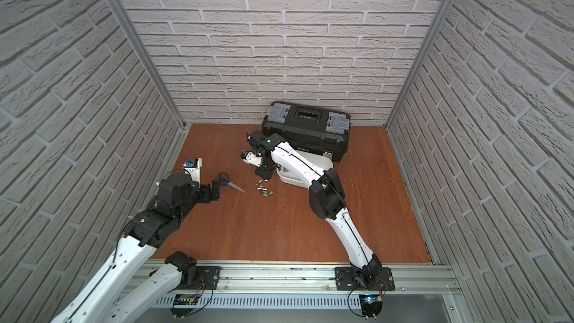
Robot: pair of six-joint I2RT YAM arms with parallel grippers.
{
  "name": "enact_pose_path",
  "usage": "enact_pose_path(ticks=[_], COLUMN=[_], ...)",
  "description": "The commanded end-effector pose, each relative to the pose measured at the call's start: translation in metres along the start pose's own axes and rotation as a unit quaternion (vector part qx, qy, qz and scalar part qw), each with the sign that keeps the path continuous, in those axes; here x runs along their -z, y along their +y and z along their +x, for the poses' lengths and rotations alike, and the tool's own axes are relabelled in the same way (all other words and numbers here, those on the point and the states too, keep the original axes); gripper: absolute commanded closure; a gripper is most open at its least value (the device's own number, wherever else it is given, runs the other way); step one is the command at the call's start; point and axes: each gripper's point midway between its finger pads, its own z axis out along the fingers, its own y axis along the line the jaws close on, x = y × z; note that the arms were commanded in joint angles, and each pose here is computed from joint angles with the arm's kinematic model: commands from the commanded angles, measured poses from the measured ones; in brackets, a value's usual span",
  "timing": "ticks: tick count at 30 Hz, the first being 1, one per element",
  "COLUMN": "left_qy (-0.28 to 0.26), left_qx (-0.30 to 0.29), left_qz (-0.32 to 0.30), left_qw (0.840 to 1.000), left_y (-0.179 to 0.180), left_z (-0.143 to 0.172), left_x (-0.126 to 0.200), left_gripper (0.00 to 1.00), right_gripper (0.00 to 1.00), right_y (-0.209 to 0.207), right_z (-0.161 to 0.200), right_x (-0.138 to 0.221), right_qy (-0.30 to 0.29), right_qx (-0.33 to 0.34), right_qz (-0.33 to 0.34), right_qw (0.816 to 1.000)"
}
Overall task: Put the bit on the desktop into the storage box
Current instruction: Pick up the screwdriver bit from the center of the board.
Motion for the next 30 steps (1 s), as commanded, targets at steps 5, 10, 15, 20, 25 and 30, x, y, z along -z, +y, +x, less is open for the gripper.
enact_pose_path(ticks=[5, 10, 15, 20, 25, 30], left_qy=[0.002, 0.005, 0.005, 0.005, 0.019, 0.021], left_qx=[0.004, 0.003, 0.003, 0.003, 0.000, 0.001], left_qz=[-0.009, -0.007, -0.007, -0.008, -0.011, -0.013], left_qw=[1.000, 1.000, 1.000, 1.000, 1.000, 1.000], left_y=[0.004, 0.002, 0.002, 0.003, 0.002, 0.003], left_z=[0.004, 0.004, 0.003, 0.003, 0.008, 0.009], left_x=[-0.003, -0.005, -0.006, -0.006, -0.014, -0.015], left_gripper=[0.02, 0.02, 0.02, 0.02, 0.02, 0.02], right_gripper=[0.47, 0.47, 0.48, 0.49, 0.49, 0.50], right_y=[0.003, 0.001, 0.000, 0.003, 0.005, 0.008], right_z=[0.002, 0.003, 0.002, 0.001, 0.003, 0.004], right_x=[-0.020, -0.030, -0.038, -0.044, -0.052, -0.060], right_qy=[0.023, 0.029, 0.032, 0.032, 0.037, 0.042], right_qx=[0.040, 0.042, 0.043, 0.043, 0.045, 0.046], right_qz=[-0.005, -0.001, 0.000, -0.009, -0.015, -0.021], right_qw=[0.999, 0.999, 0.999, 0.998, 0.998, 0.998])
